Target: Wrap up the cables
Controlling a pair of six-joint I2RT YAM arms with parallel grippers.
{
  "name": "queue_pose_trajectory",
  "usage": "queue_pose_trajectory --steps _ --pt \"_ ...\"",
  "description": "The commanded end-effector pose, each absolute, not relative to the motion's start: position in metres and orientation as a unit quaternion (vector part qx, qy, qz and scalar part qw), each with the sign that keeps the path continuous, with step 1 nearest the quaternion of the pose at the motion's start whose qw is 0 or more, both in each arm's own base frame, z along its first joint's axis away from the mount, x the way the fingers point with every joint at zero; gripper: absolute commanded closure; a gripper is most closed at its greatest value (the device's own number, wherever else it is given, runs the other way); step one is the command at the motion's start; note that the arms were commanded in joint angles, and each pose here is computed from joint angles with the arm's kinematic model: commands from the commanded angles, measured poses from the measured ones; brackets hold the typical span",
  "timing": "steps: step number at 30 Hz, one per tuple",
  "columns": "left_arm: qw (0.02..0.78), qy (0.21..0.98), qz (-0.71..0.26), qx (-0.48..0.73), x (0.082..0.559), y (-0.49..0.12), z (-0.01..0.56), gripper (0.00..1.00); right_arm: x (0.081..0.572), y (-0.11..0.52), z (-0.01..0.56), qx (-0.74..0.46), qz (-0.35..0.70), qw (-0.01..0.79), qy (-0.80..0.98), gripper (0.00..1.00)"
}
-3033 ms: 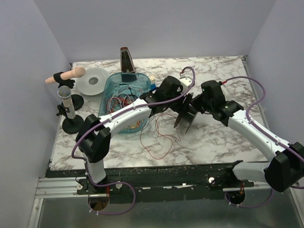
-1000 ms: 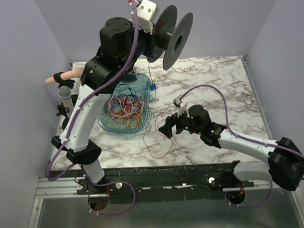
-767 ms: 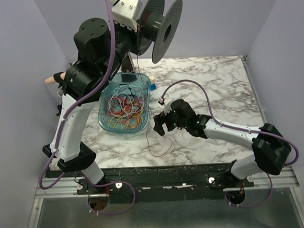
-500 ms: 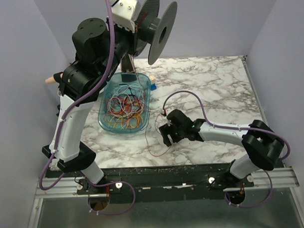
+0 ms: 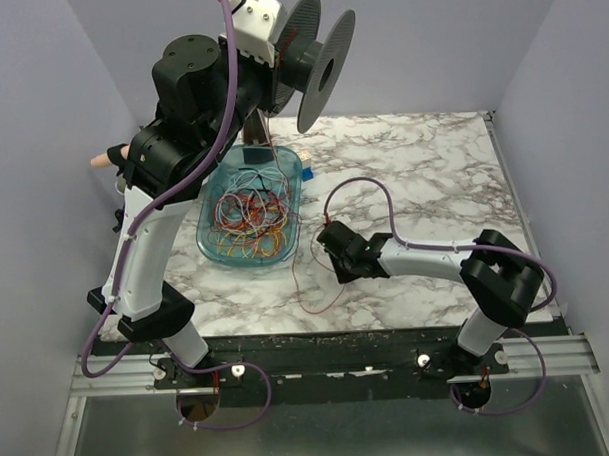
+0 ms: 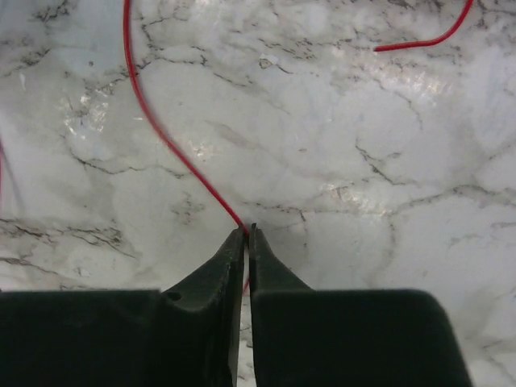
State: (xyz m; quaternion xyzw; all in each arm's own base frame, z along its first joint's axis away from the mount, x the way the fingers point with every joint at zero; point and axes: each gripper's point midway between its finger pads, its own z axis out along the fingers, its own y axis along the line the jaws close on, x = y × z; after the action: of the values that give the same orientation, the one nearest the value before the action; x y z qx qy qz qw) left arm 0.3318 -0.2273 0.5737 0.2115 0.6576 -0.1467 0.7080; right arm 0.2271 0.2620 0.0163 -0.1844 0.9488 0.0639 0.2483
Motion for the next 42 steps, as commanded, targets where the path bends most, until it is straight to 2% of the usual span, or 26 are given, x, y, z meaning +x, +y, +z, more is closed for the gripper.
queue_pose_trajectory --steps 1,4,8,15,17,20,26,33,38,41,42 --pt "0.74 0.624 -0.16 0.191 0.32 -0.215 0.606 1.0 0.189 0.198 -0.02 -0.178 -0.06 0.174 0.967 0.99" --pt "0.737 0.626 -0.163 0.195 0.319 -0.217 0.604 1.0 0.2 0.186 -0.002 -0.142 -0.066 0.221 0.963 0.99" --pt "0.727 0.629 -0.176 0.21 0.315 -0.223 0.598 1.0 0.243 0.161 0.032 -0.065 -0.045 0.273 0.959 0.99" --pt "0.722 0.615 -0.203 0.243 0.297 -0.231 0.601 1.0 0.322 0.069 0.099 0.112 -0.002 0.378 0.919 0.99" --pt "0.708 0.62 -0.207 0.267 0.294 -0.237 0.59 1.0 0.337 0.039 0.127 0.144 -0.002 0.406 0.902 0.99" --pt "0.645 0.627 -0.238 0.367 0.272 -0.266 0.545 1.0 0.362 0.001 0.187 0.171 0.0 0.47 0.866 0.99" --pt "0.5 0.671 -0.179 0.518 0.252 -0.265 0.403 1.0 0.388 -0.053 0.346 0.163 -0.068 0.596 0.783 0.99" --pt "0.402 0.708 -0.139 0.563 0.244 -0.247 0.302 1.0 0.358 -0.066 0.508 0.146 -0.104 0.717 0.673 0.99" --pt "0.353 0.723 -0.162 0.571 0.23 -0.251 0.263 1.0 0.339 -0.061 0.564 0.102 -0.115 0.756 0.636 0.99" --pt "0.369 0.735 -0.183 0.539 0.237 -0.263 0.279 1.0 0.347 -0.017 0.546 -0.005 -0.038 0.74 0.671 0.99" --pt "0.379 0.741 -0.183 0.523 0.242 -0.265 0.288 1.0 0.347 0.01 0.534 -0.056 0.017 0.73 0.681 0.95"
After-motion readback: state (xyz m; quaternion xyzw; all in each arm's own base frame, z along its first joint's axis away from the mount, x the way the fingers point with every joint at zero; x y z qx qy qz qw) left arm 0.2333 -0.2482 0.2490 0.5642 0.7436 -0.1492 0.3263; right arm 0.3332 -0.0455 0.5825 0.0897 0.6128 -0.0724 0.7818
